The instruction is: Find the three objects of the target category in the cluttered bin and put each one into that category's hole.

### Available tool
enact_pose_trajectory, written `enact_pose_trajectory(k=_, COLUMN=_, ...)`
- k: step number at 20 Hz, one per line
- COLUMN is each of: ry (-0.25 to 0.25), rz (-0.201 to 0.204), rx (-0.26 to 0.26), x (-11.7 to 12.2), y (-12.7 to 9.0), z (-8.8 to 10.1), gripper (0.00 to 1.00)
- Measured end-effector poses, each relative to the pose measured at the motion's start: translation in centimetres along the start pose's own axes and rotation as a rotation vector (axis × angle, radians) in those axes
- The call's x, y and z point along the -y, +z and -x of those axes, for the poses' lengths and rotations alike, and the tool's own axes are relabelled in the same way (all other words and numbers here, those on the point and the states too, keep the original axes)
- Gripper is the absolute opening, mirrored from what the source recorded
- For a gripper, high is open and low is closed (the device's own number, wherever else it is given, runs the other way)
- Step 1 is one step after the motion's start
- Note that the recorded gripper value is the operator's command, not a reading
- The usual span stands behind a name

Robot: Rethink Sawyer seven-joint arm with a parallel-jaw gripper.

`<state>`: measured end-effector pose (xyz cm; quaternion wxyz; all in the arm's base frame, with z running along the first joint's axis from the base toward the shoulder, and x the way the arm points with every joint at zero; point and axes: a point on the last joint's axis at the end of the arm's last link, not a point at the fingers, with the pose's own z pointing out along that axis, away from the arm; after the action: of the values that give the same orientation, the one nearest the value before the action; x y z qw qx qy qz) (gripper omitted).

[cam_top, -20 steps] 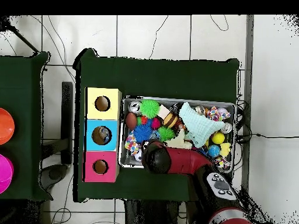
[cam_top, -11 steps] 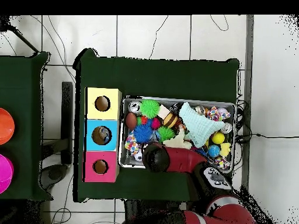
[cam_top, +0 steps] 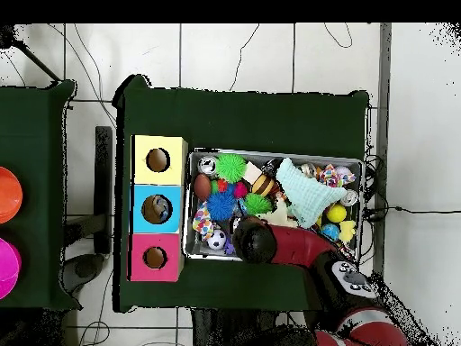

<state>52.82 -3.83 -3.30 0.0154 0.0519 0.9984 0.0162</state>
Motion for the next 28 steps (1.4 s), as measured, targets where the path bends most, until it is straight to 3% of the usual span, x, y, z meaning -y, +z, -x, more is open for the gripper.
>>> enact_pose_trajectory(k=3, ry=0.013, rz=-0.002, rx=0.010, x=0.8, y=-0.9, z=0.7, gripper=0.00)
enact_pose_trajectory(k=4, ry=0.028, rz=-0.003, rx=0.012, x=1.6, y=-2.3, z=1.5, gripper=1.00)
enact_pose_trajectory(k=11, ry=0.051, rz=-0.008, rx=0.027, x=2.2, y=-3.7, z=2.7, gripper=1.00)
enact_pose_trajectory(k=22, ry=0.056, rz=0.008, rx=0.028, x=-0.7, y=-2.4, z=3.0, gripper=1.00)
enact_pose_trajectory(k=28, ry=0.072, rz=0.013, rx=0.031, x=-1.1, y=-2.5, z=3.3, gripper=1.00)
